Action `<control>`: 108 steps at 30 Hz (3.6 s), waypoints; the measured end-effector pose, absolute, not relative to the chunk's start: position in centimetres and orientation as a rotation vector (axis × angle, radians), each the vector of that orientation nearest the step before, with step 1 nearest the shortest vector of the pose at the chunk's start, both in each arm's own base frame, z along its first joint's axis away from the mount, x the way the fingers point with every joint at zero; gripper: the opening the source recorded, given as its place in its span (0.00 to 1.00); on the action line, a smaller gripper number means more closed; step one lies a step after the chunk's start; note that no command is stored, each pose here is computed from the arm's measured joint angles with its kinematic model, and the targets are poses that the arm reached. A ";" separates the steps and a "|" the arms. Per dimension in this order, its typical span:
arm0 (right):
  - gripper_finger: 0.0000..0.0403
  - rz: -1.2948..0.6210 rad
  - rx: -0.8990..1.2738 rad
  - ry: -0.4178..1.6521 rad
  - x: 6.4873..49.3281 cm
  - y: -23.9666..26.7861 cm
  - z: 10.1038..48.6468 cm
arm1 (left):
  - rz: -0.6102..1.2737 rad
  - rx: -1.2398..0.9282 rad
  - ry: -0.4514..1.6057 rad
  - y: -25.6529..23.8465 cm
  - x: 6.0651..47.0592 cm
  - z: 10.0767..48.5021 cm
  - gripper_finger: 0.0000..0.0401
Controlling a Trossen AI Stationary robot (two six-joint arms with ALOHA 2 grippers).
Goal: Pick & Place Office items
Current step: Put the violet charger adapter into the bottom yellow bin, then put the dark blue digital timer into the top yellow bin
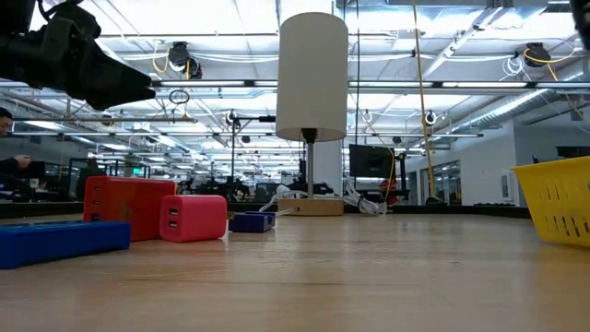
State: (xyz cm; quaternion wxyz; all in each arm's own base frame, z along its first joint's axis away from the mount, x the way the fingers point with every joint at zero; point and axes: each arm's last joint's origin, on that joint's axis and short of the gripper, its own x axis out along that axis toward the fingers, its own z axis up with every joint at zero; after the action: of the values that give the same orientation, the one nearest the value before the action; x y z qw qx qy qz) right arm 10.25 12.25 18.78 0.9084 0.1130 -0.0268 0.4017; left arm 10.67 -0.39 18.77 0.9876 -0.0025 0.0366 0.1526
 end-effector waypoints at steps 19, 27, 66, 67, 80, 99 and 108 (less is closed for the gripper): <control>0.30 0.583 0.135 0.257 13.9 16.6 20.3 | 0.306 -0.005 0.074 -0.4 10.7 18.8 0.67; 0.30 0.460 0.103 0.452 14.5 18.2 18.0 | 0.306 -0.005 0.074 -0.4 10.7 18.8 0.67; 0.32 0.351 0.183 0.706 14.0 17.7 15.3 | 0.306 -0.005 0.074 -0.4 10.7 18.8 0.67; 0.32 0.345 0.188 0.713 14.0 17.6 15.3 | 0.306 -0.005 0.074 -0.4 10.7 18.8 0.67; 0.34 0.340 0.201 0.715 14.0 17.6 15.3 | 0.306 -0.005 0.074 -0.4 10.7 18.8 0.67; 0.40 0.368 0.215 0.668 14.2 17.9 15.7 | 0.306 -0.005 0.073 -0.4 10.7 18.8 0.67; 0.41 0.368 0.210 0.666 14.2 17.9 15.7 | 0.306 -0.005 0.073 -0.4 10.7 18.8 0.67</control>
State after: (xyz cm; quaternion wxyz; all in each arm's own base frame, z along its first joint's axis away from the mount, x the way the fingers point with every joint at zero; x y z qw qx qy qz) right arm 14.23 17.89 15.73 0.9231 0.1024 0.3244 0.1792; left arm 10.67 -0.39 18.79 0.9876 -0.0025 0.0365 0.1524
